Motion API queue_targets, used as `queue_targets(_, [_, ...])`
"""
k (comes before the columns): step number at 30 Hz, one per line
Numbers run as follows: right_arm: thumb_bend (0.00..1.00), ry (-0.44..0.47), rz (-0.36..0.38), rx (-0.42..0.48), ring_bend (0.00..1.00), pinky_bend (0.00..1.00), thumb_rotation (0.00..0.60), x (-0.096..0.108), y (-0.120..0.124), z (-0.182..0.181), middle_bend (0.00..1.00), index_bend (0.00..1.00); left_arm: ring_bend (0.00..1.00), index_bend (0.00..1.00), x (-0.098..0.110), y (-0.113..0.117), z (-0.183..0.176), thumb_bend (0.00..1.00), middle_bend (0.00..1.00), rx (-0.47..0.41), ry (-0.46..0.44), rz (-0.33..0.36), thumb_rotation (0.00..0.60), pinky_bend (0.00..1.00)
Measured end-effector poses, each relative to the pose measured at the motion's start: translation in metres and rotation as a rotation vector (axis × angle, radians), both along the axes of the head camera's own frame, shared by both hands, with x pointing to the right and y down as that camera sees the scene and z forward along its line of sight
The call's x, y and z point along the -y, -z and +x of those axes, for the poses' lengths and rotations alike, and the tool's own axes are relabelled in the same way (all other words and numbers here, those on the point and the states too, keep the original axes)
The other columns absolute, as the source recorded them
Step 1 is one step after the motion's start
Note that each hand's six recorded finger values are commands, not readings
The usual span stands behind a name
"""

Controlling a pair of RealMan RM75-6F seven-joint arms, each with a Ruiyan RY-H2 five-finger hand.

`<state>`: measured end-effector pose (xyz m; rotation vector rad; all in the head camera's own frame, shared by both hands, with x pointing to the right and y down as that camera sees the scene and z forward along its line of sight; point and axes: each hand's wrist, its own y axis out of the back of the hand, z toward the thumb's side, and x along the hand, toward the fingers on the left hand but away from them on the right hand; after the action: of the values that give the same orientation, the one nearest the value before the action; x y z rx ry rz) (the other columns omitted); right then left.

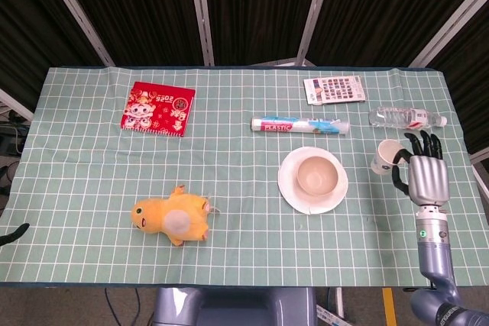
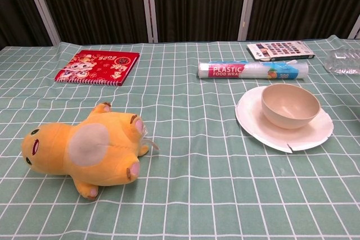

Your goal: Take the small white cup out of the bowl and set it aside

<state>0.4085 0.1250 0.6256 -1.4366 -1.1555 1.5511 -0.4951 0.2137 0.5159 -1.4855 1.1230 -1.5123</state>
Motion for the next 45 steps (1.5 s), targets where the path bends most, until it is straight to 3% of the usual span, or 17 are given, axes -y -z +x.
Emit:
queue_targets(10, [0.46, -0.097, -0.111, -0.005, 0.0, 0.0, 0.6, -0.017, -0.047, 0.031, 0.14, 0.65, 0.0, 0.0, 0.001, 0.001, -0.003, 0.05, 0.0, -0.002, 0.01, 0.004, 0.6, 0.0])
queue_targets(23, [0.41, -0.11, -0.163, -0.019, 0.0, 0.0, 0.6, -0.033, -0.065, 0.035, 0.1, 0.65, 0.0, 0.0, 0.001, 0.001, -0.002, 0.05, 0.0, -0.007, 0.008, 0.005, 0.6, 0.0])
queue_targets(25, [0.37, -0.104, -0.171, -0.025, 0.0, 0.0, 0.6, -0.035, -0.065, 0.035, 0.05, 0.6, 0.0, 0.0, 0.001, 0.001, -0.002, 0.05, 0.0, -0.007, 0.008, 0.005, 0.6, 0.0])
queue_targets(30, [0.24, -0.078, -0.184, -0.021, 0.0, 0.0, 0.6, -0.04, -0.061, 0.031, 0.0, 0.18, 0.0, 0.0, 0.002, 0.002, -0.003, 0.05, 0.0, -0.008, 0.011, 0.009, 0.6, 0.0])
queue_targets(33, [0.19, -0.056, -0.18, -0.013, 0.0, 0.0, 0.6, -0.043, -0.052, 0.026, 0.0, 0.03, 0.0, 0.0, 0.002, 0.002, -0.004, 0.05, 0.0, -0.008, 0.012, 0.01, 0.6, 0.0])
queue_targets(45, [0.09, 0.097, -0.013, 0.001, 0.0, 0.0, 0.6, -0.057, 0.012, 0.002, 0.0, 0.0, 0.0, 0.0, 0.001, 0.002, -0.009, 0.05, 0.0, 0.002, 0.026, 0.01, 0.6, 0.0])
